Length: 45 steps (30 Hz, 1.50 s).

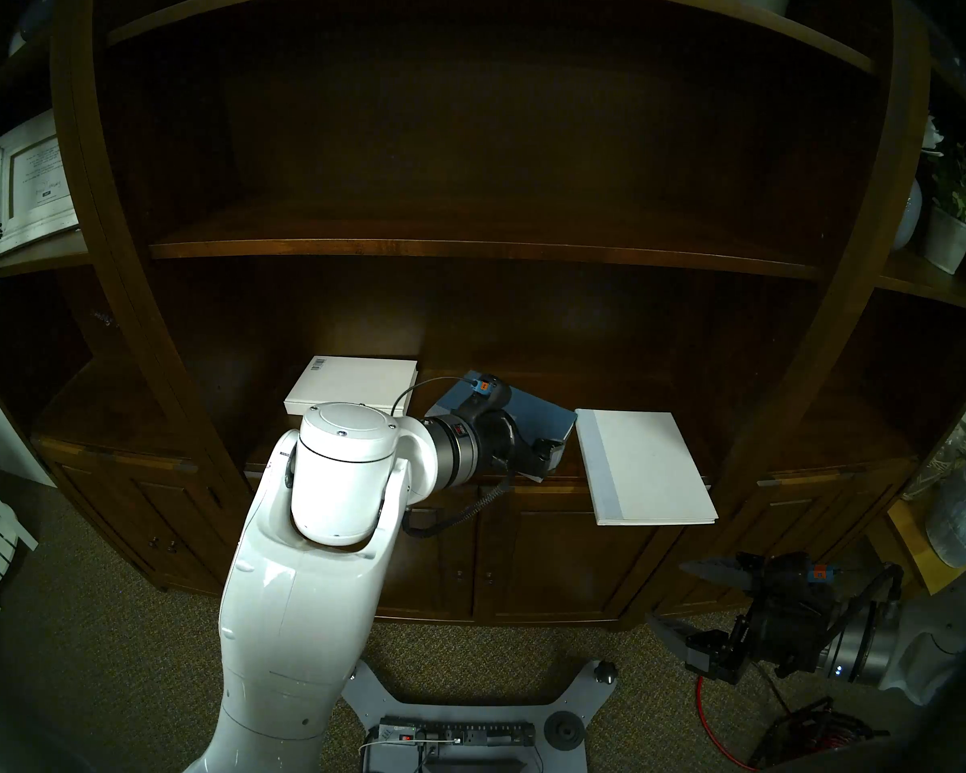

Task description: Close the books and align them horizontally on the shelf

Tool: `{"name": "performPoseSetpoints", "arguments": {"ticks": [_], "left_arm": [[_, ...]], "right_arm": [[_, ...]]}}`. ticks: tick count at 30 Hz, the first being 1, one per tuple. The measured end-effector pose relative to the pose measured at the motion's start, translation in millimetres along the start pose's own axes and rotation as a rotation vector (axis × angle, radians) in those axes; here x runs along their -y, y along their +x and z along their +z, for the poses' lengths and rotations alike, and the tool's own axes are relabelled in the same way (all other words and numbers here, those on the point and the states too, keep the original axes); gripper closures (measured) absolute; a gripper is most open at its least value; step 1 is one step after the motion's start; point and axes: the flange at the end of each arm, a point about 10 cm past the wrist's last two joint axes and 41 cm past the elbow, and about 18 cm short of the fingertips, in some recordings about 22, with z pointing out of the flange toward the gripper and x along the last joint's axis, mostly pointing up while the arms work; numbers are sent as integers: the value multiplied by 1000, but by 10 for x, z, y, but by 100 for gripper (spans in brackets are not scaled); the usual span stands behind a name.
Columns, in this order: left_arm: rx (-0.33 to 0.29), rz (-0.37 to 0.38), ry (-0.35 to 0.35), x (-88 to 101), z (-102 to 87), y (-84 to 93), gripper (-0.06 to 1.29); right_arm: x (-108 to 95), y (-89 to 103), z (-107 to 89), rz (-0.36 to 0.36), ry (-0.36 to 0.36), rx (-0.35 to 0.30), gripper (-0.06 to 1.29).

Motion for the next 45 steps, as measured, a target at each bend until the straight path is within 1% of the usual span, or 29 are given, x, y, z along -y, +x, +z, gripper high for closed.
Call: {"name": "performPoseSetpoints", "arguments": {"ticks": [2,4,7,9,13,15,19,24,27,34,35,39,45], "left_arm": [[11,39,7,-138,-11,-12,-2],[24,66,25,-201,8,-30,-2],[40,95,47,-253,48,-52,-2],[63,123,71,-290,121,-88,-2],[97,145,93,-299,240,-157,-2],[123,159,110,-293,340,-210,-2],[156,172,137,-257,488,-267,-2],[187,179,172,-178,661,-299,-2],[195,184,192,-132,749,-282,-2],[200,193,223,-72,891,-211,-2],[204,195,231,-53,943,-195,-2],[211,198,243,-26,1021,-178,-2],[226,203,261,16,1188,-145,-2]], "right_arm": [[0,0,0,0,-1,0,0],[-1,1,0,-1,-1,-1,0],[-1,2,0,-1,-1,-2,0],[-1,3,1,-1,-1,-3,0],[-1,4,1,-1,-2,-4,0],[-1,4,2,-2,-2,-5,-1],[-1,5,2,-2,-2,-6,-1],[-1,5,3,-2,-2,-6,0],[-1,5,4,-2,-3,-7,-1],[-1,5,4,-2,-3,-7,-1],[-1,5,5,-2,-3,-7,0],[-2,5,5,-3,-4,-7,-1],[-2,4,5,-3,-4,-7,-1]]}}
